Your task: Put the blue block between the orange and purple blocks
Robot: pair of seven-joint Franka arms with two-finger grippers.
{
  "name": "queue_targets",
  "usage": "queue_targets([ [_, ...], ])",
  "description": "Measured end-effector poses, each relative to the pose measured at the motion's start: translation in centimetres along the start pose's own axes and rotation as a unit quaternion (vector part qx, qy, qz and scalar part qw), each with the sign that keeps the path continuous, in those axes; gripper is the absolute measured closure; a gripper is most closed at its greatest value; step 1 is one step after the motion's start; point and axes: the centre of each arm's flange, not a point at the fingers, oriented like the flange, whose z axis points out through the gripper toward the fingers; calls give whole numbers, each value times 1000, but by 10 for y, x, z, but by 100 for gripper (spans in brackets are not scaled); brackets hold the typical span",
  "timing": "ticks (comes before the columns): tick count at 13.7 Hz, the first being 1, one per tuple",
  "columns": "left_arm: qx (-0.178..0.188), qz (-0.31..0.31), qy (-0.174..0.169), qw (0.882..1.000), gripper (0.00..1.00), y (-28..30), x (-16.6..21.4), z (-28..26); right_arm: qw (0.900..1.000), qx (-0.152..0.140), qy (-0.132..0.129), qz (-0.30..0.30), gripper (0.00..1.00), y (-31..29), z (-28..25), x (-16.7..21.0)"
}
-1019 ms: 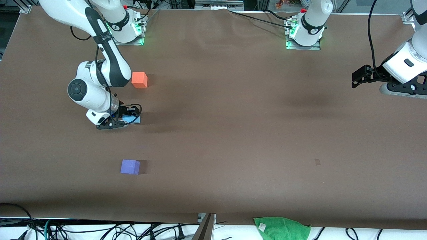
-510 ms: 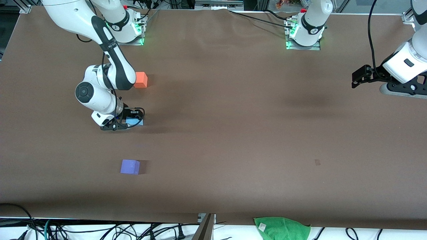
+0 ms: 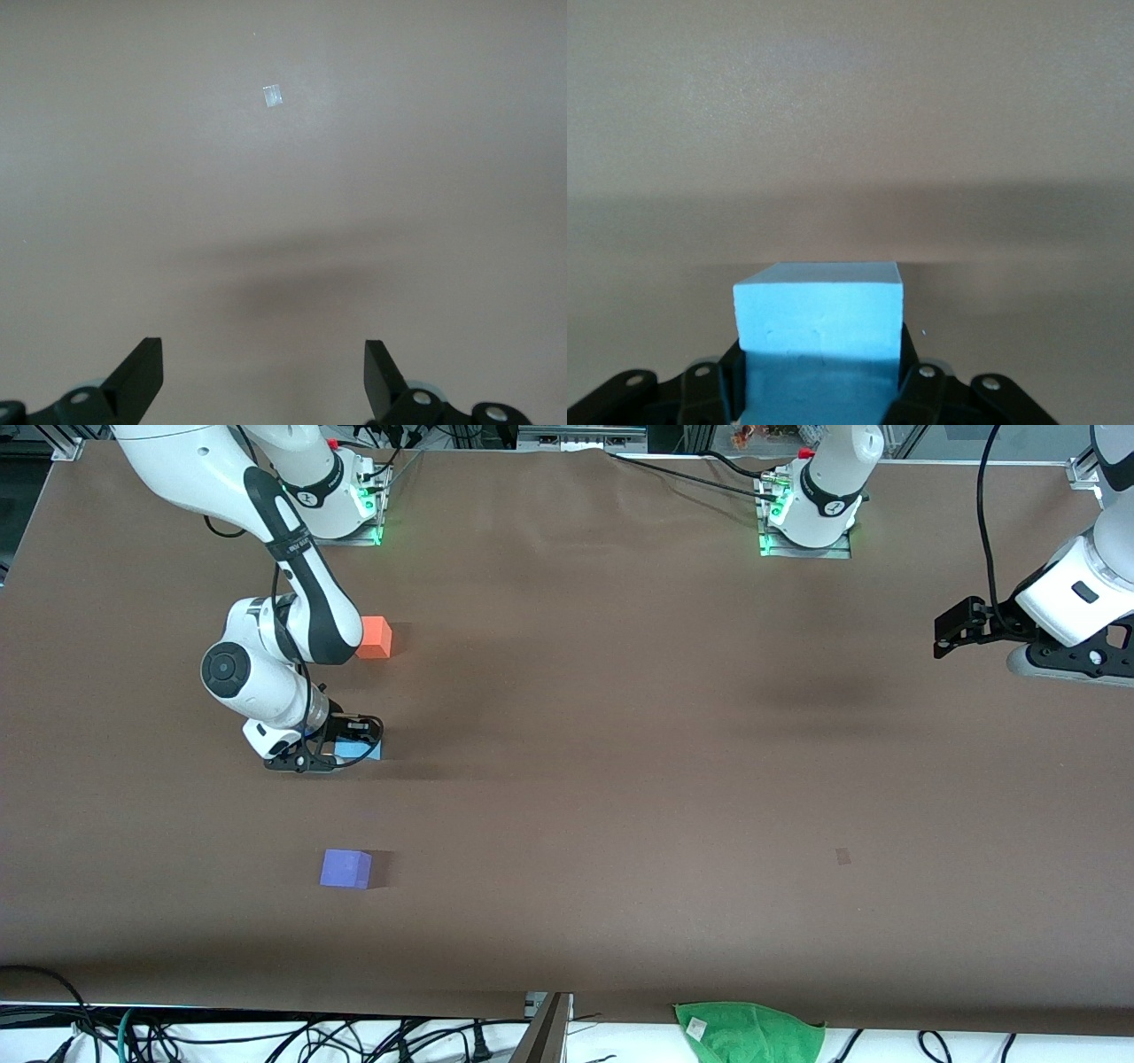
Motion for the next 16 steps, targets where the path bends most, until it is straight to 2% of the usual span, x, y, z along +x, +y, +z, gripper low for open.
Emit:
queue_targets([
  [4, 0, 0, 0, 1000, 0, 0, 0, 0, 1000, 0, 2, 3, 34, 0, 0, 1],
  [5, 0, 0, 0, 1000, 0, 0, 0, 0, 1000, 1, 6, 3, 28, -1, -1, 2],
  [8, 0, 0, 0, 1000, 0, 0, 0, 0, 1000, 5, 12, 1, 1, -4, -14, 10],
  [10, 0, 0, 0, 1000, 0, 0, 0, 0, 1000, 8, 3, 2, 0, -5, -34, 17],
  [13, 0, 0, -2, 1000, 0, 1, 0, 0, 1000, 13, -22, 0, 0, -2, -109, 40],
  [16, 0, 1, -3, 1000, 0, 1, 0, 1, 1000, 10, -19, -6, 0, 8, -219, 55],
])
